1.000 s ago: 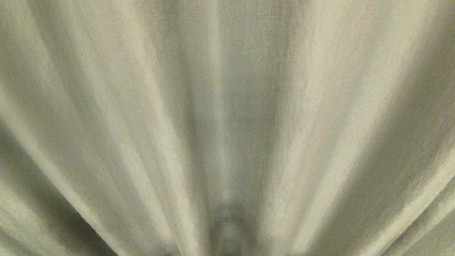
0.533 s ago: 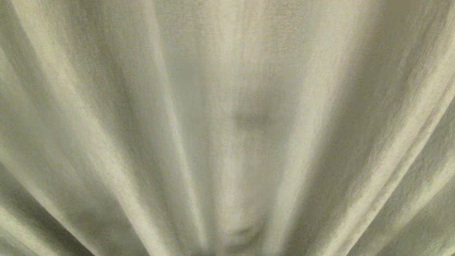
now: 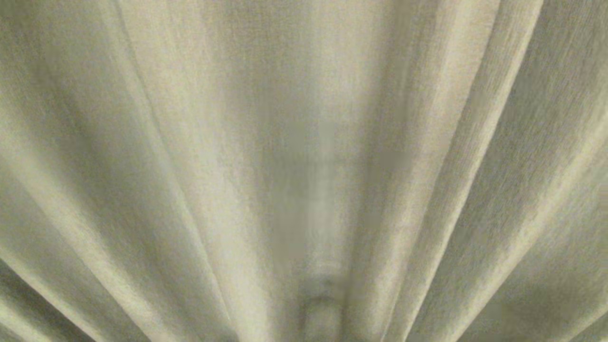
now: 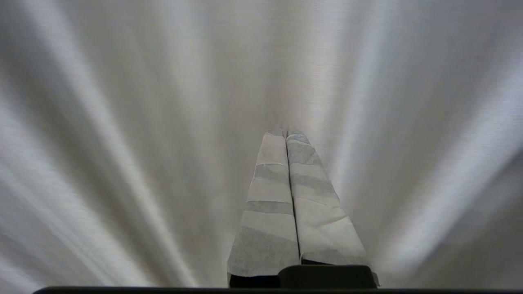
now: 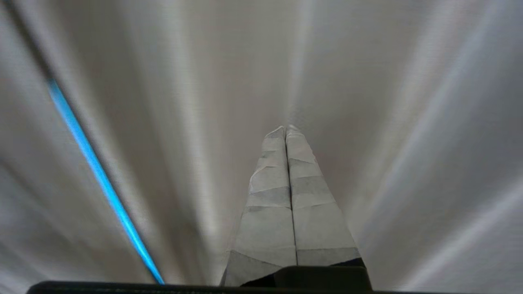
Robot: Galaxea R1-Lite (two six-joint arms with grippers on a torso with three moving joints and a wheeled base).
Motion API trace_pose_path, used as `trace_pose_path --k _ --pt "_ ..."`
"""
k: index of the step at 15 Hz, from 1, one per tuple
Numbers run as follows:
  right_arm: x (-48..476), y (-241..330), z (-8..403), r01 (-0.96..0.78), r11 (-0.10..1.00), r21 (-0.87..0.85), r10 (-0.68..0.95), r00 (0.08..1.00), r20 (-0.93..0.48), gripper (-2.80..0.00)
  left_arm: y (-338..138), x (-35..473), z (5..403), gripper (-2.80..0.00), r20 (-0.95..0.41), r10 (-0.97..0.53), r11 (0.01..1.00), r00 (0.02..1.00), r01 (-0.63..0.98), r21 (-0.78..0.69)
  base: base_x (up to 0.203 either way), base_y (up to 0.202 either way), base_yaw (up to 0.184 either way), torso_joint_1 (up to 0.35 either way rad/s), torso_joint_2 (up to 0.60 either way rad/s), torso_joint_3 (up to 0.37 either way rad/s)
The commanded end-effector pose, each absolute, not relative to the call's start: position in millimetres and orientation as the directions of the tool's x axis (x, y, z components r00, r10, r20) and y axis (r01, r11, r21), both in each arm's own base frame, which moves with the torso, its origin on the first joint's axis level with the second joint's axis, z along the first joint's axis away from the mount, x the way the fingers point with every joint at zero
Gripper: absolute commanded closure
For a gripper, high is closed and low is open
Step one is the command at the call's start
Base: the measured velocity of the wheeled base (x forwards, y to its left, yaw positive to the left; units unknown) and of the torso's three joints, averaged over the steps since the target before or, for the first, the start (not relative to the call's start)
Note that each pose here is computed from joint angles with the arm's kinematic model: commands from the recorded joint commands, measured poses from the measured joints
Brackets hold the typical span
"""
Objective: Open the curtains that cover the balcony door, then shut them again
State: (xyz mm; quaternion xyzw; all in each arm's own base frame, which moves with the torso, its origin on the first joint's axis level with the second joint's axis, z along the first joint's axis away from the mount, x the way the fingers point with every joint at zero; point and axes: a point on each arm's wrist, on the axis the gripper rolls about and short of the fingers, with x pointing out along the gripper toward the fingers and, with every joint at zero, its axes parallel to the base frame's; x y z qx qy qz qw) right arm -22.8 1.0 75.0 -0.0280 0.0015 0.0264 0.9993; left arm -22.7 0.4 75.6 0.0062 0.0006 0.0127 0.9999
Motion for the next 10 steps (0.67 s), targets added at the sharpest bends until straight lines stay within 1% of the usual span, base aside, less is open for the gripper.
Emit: trace_pose_path --k 1,8,9,10 --pt "-22.8 1.0 75.0 -0.054 0.997 -0.057 0.054 0.999 -0.005 0.0 0.4 -22.7 75.7 0.0 0.0 0.026 1.0 1.0 -0.026 0.012 0.0 -0.192 0.002 0.002 0.01 0.002" --pt "-22.8 1.0 75.0 -0.054 0.997 -0.057 0.054 0.999 -0.005 0.0 0.4 -22.7 75.7 0.0 0.0 0.026 1.0 1.0 -0.026 0.012 0.0 -0.189 0.002 0.001 0.0 0.002" --pt "-22.8 1.0 75.0 -0.054 0.997 -0.057 0.054 0.999 -0.005 0.0 0.4 -22.7 75.7 0.0 0.0 0.026 1.0 1.0 -0.026 0.012 0.0 -0.114 0.007 -0.001 0.0 0.002" --pt "-22.8 1.0 75.0 -0.054 0.997 -0.057 0.054 0.999 -0.005 0.0 0.4 -22.7 75.7 0.0 0.0 0.026 1.0 1.0 -0.026 0.012 0.0 0.0 0.0 0.0 0.0 0.0"
